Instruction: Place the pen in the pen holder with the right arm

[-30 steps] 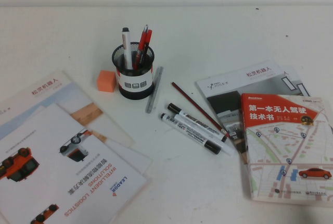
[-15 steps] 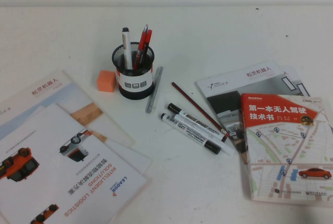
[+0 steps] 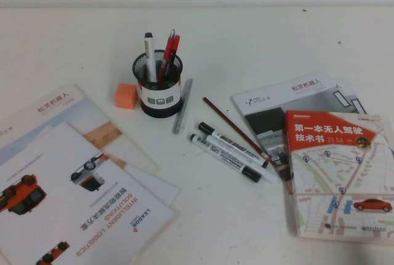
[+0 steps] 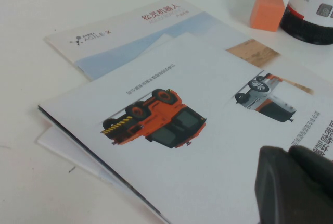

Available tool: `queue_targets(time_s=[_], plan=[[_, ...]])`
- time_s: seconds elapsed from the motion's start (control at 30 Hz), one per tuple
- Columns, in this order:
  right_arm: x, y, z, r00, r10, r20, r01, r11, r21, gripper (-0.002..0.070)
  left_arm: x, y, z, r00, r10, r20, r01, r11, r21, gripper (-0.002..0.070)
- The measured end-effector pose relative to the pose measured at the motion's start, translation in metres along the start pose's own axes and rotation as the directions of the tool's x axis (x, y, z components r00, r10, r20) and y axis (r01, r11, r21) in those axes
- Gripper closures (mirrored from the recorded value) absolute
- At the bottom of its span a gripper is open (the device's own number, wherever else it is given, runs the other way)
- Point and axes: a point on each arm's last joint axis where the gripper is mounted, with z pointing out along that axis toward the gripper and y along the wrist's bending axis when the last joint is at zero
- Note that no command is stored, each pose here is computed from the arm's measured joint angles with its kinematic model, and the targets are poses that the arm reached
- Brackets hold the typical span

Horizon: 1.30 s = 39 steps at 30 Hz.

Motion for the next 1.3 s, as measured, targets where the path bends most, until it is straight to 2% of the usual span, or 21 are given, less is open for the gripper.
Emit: queue_targets(time_s=[0.07, 0.17, 0.2, 0.27, 0.33, 0.37, 0.4, 0.5, 0.6, 0.7, 0.77, 0.87, 0.93, 1.07, 1.17, 1.3], plan=[[0.0, 0.002, 0.0, 0.998, 0.057, -0.002, -0.057, 0.998, -0.02, 0.0696, 0.0, 0.0, 0.0, 1.0, 0.0, 0.0, 0.0, 1.0, 0.0, 0.0677], [-0.001, 0.008, 0.0, 0.971, 0.238, -0.007, -0.238, 0.968, -0.083, 0.0696, 0.0, 0.0, 0.0, 1.0, 0.0, 0.0, 0.0, 1.0, 0.0, 0.0678], [-0.002, 0.01, 0.0, 0.941, 0.338, -0.009, -0.337, 0.934, -0.117, 0.0696, 0.0, 0.0, 0.0, 1.0, 0.0, 0.0, 0.0, 1.0, 0.0, 0.0677], [-0.008, 0.015, -0.001, 0.842, 0.54, -0.014, -0.533, 0.826, -0.185, 0.0696, 0.0, 0.0, 0.0, 1.0, 0.0, 0.0, 0.0, 1.0, 0.0, 0.0677], [-0.014, 0.017, -0.003, 0.69, 0.723, -0.02, -0.705, 0.666, -0.244, 0.0696, 0.0, 0.0, 0.0, 1.0, 0.0, 0.0, 0.0, 1.0, 0.0, 0.0677], [-0.016, 0.016, -0.003, 0.626, 0.78, -0.023, -0.757, 0.6, -0.261, 0.0696, 0.0, 0.0, 0.0, 1.0, 0.0, 0.0, 0.0, 1.0, 0.0, 0.0677], [-0.019, 0.015, -0.003, 0.579, 0.815, -0.015, -0.787, 0.554, -0.272, 0.0696, 0.0, 0.0, 0.0, 1.0, 0.0, 0.0, 0.0, 1.0, 0.0, 0.0677], [-0.021, 0.013, -0.003, 0.517, 0.856, 0.003, -0.82, 0.496, -0.284, 0.0696, 0.0, 0.0, 0.0, 1.0, 0.0, 0.0, 0.0, 1.0, 0.0, 0.0677], [-0.022, 0.013, -0.003, 0.495, 0.869, 0.002, -0.832, 0.475, -0.288, 0.0696, 0.0, 0.0, 0.0, 1.0, 0.0, 0.0, 0.0, 1.0, 0.0, 0.0678], [-0.02, 0.016, -0.004, 0.538, 0.842, -0.028, -0.811, 0.508, -0.29, 0.0696, 0.0, 0.0, 0.0, 1.0, 0.0, 0.0, 0.0, 1.0, 0.0, 0.0678], [-0.02, 0.021, -0.005, 0.601, 0.797, -0.055, -0.771, 0.56, -0.303, 0.0696, 0.0, 0.0, 0.0, 1.0, 0.0, 0.0, 0.0, 1.0, 0.0, 0.0678], [-0.039, 0.03, -0.016, 0.733, 0.679, -0.036, -0.638, 0.668, -0.383, 0.0696, 0.0, 0.0, 0.0, 1.0, 0.0, 0.0, 0.0, 1.0, 0.0, 0.0678], [-0.062, 0.036, -0.027, 0.825, 0.565, 0.033, -0.5, 0.755, -0.425, 0.0696, 0.0, 0.0, 0.0, 1.0, 0.0, 0.0, 0.0, 1.0, 0.0, 0.0677], [-0.095, 0.043, -0.026, 0.973, 0.23, 0.028, -0.205, 0.911, -0.358, 0.0696, 0.0, 0.0, 0.0, 1.0, 0.0, 0.0, 0.0, 1.0, 0.0, 0.0677], [-0.119, 0.046, -0.011, 0.994, 0.016, -0.108, -0.049, 0.947, -0.318, 0.0696, 0.0, 0.0, 0.0, 1.0, 0.0, 0.0, 0.0, 1.0, 0.0, 0.0677], [-0.145, 0.049, 0.033, 0.927, -0.125, -0.354, 0.008, 0.949, -0.314, 0.0696, 0.0, 0.0, 0.0, 1.0, 0.0, 0.0, 0.0, 1.0, 0.0, 0.0677]])
